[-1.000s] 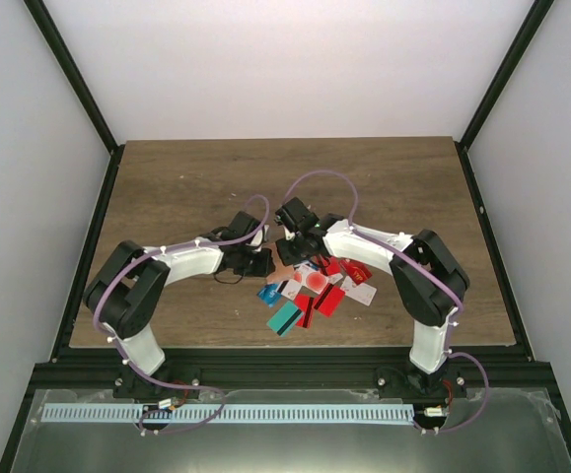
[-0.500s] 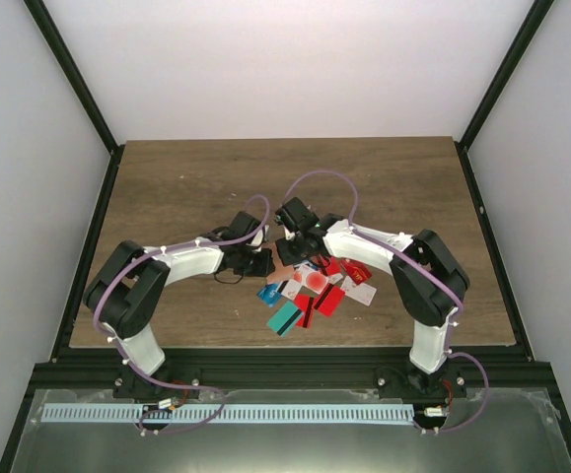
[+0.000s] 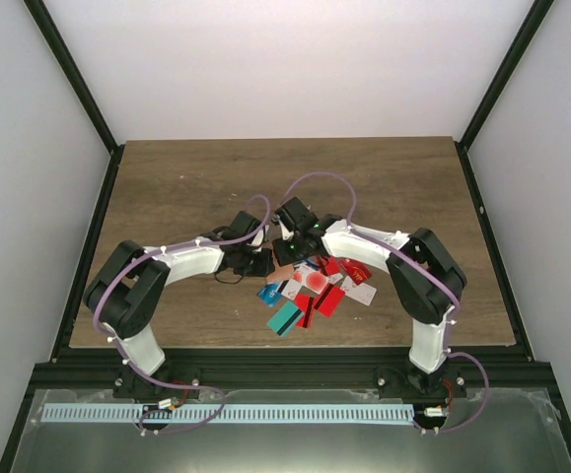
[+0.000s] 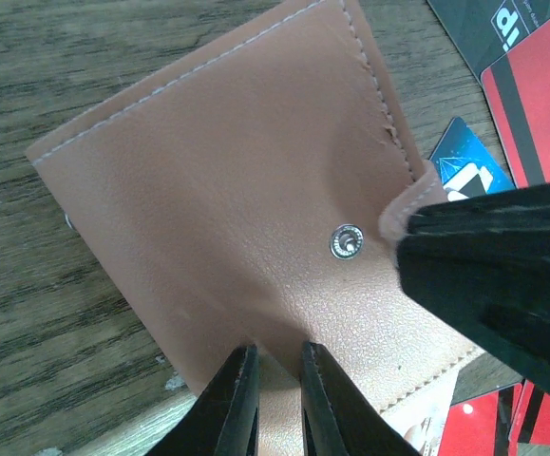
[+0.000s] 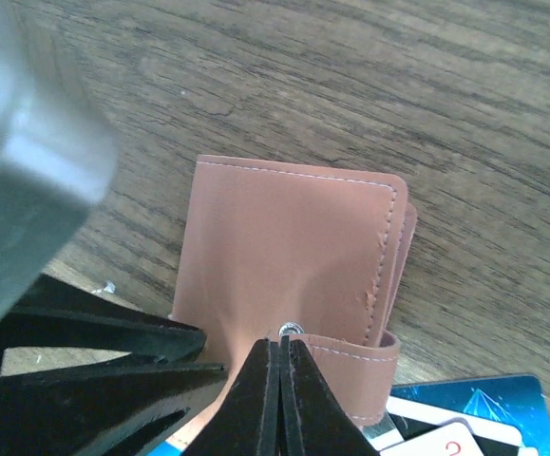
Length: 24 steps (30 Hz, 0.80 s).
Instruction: Put the credit cards into the card holder
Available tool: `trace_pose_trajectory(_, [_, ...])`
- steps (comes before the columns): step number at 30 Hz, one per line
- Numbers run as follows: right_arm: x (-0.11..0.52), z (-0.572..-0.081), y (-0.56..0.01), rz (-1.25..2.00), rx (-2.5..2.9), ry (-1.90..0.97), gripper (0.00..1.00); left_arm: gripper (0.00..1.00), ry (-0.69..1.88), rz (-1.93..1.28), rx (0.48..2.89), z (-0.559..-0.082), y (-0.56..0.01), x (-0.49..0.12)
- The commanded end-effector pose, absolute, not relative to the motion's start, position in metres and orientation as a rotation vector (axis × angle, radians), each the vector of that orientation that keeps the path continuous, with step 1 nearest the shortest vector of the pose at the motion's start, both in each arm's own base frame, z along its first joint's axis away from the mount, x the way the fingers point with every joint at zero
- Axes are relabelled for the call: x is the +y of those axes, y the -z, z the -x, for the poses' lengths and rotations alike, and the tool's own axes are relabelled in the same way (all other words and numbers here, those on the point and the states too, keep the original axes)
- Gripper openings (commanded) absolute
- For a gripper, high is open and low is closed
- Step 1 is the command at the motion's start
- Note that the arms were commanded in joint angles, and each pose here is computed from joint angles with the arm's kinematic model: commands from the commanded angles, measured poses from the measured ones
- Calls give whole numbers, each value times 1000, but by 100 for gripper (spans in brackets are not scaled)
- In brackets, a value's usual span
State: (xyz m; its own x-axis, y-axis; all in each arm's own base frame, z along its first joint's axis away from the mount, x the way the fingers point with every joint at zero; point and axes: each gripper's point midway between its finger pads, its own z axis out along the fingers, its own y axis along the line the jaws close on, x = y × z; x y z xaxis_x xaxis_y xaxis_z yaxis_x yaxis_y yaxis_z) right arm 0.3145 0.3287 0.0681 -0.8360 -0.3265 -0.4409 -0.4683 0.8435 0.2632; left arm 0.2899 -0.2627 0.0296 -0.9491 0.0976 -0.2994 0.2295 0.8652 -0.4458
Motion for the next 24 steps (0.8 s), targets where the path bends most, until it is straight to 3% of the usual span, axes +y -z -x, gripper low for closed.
trace_pose_trajectory(1, [349, -319, -71, 598, 2608, -607, 1, 16, 715, -278, 2781, -282, -31, -265])
trace_pose_trajectory(16, [349, -324, -53, 566, 2637, -682, 1, 17, 760, -275, 2766, -280, -36, -265])
trace_pose_trajectory(24, [350, -319, -44, 591, 2653, -694, 1, 21, 694, -121, 2645, -304, -77, -229])
